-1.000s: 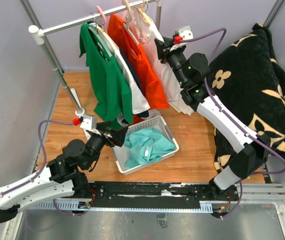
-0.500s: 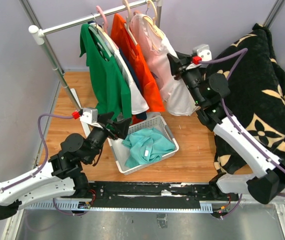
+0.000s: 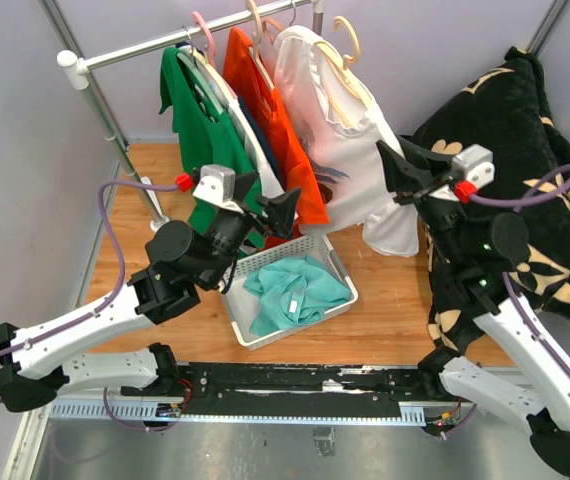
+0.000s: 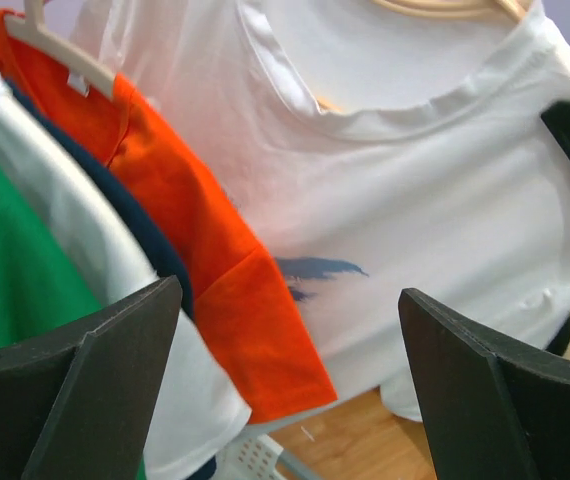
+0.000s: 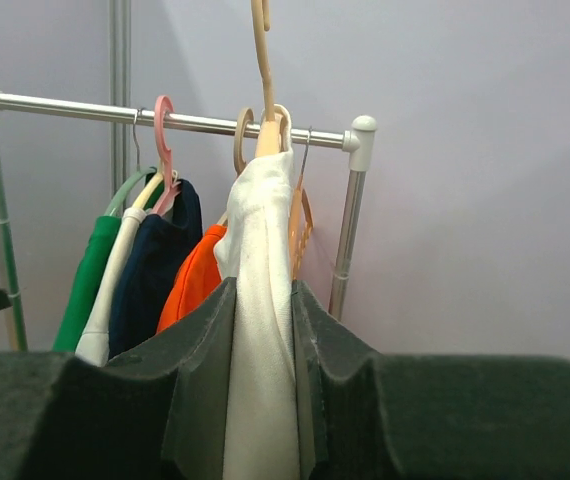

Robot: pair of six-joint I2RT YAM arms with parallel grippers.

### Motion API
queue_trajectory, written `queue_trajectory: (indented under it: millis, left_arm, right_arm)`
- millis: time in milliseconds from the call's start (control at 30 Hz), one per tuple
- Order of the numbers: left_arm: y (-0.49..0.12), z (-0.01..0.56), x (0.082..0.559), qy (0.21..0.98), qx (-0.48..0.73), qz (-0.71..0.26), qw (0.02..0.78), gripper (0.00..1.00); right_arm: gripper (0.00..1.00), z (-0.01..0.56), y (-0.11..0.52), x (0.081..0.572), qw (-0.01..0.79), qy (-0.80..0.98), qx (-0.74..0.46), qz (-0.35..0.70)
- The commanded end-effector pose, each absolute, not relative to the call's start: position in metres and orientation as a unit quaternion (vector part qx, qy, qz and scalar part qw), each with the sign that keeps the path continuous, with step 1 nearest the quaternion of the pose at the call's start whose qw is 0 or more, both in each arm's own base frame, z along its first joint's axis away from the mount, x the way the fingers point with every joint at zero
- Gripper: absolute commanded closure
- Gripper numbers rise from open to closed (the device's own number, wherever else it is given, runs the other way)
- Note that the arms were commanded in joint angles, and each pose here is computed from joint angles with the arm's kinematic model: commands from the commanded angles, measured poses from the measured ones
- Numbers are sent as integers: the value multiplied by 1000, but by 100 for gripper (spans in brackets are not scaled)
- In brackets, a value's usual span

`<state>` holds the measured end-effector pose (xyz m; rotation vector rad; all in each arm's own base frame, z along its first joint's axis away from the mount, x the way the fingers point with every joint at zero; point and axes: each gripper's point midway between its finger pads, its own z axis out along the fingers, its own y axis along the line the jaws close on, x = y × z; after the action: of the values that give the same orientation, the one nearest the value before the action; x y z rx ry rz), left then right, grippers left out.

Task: Remove the t-shirt from the hanger
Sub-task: Pick up the hanger from the clothesline.

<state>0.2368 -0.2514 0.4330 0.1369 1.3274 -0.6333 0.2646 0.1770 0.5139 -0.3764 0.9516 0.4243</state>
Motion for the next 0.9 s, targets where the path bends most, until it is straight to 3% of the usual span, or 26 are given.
queue_trajectory:
  millis: [0,400,867]
  left_arm:
    - [-265,482,239,561,81,-290,771,5]
    - [-306,526,283,523,116,-313,784,7]
    - [-350,548,312,502,149,-319,790,8]
  right_arm:
    - [99,547,152,221,885,384,-176,196]
    - [99,523,113,169,894,370,-175,181]
    - [99,510,113,160,883,383,-186,200]
